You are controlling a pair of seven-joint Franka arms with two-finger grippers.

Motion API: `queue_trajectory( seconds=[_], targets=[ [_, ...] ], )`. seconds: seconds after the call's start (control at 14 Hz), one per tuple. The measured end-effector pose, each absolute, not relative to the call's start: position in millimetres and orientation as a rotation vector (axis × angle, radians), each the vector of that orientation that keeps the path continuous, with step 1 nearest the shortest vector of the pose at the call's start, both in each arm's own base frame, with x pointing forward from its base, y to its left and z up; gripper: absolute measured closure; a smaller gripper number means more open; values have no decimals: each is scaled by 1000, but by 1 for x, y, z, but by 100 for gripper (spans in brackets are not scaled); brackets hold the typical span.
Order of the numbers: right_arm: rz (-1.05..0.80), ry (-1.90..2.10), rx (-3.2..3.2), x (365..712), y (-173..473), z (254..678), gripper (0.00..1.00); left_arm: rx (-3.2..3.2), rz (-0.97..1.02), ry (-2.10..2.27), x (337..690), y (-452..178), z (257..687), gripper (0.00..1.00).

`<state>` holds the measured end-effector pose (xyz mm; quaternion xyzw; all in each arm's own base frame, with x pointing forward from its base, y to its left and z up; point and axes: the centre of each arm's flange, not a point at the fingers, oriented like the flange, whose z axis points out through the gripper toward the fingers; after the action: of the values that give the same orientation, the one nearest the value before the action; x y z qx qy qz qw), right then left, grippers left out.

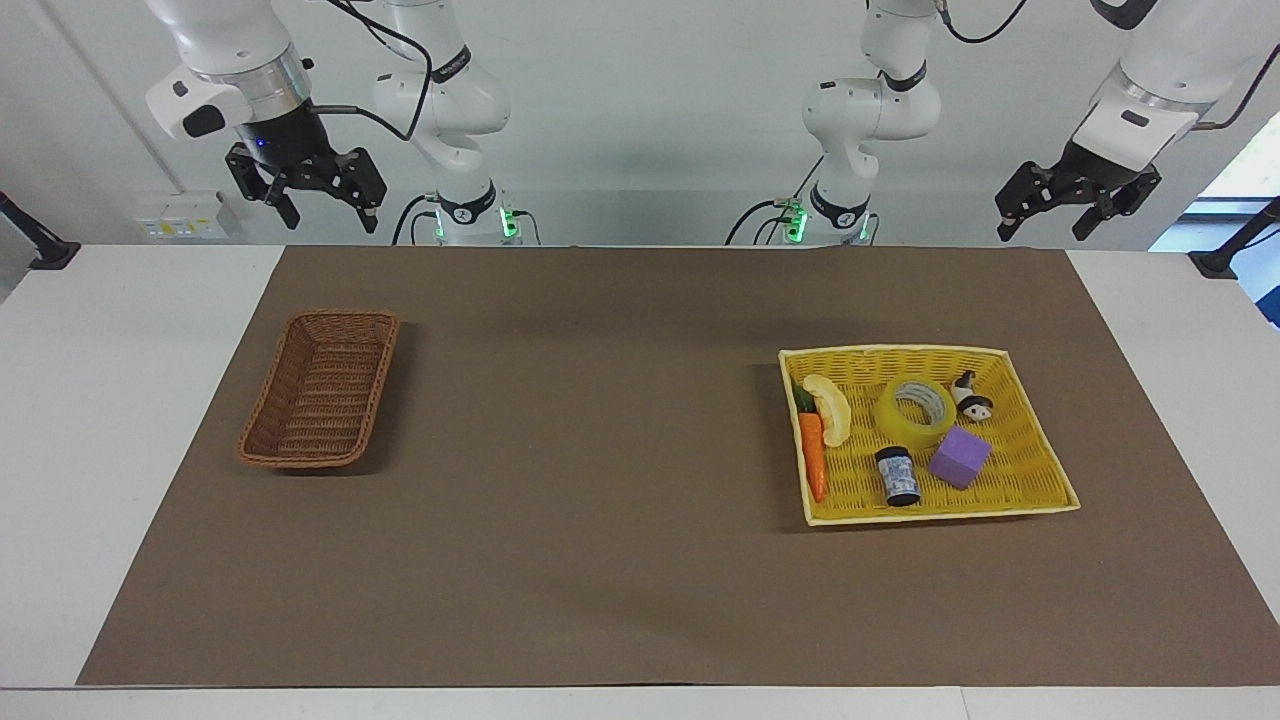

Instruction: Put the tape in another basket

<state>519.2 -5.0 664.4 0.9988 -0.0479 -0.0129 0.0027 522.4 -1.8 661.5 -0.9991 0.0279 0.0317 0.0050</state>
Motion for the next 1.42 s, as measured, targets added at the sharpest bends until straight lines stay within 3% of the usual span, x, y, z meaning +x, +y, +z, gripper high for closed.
queue_trajectory(
  seconds=[1.42],
  targets=[
    [-40, -157, 3132, 519, -8, 664, 0, -3129, 99, 88, 522, -2, 662, 0]
  ],
)
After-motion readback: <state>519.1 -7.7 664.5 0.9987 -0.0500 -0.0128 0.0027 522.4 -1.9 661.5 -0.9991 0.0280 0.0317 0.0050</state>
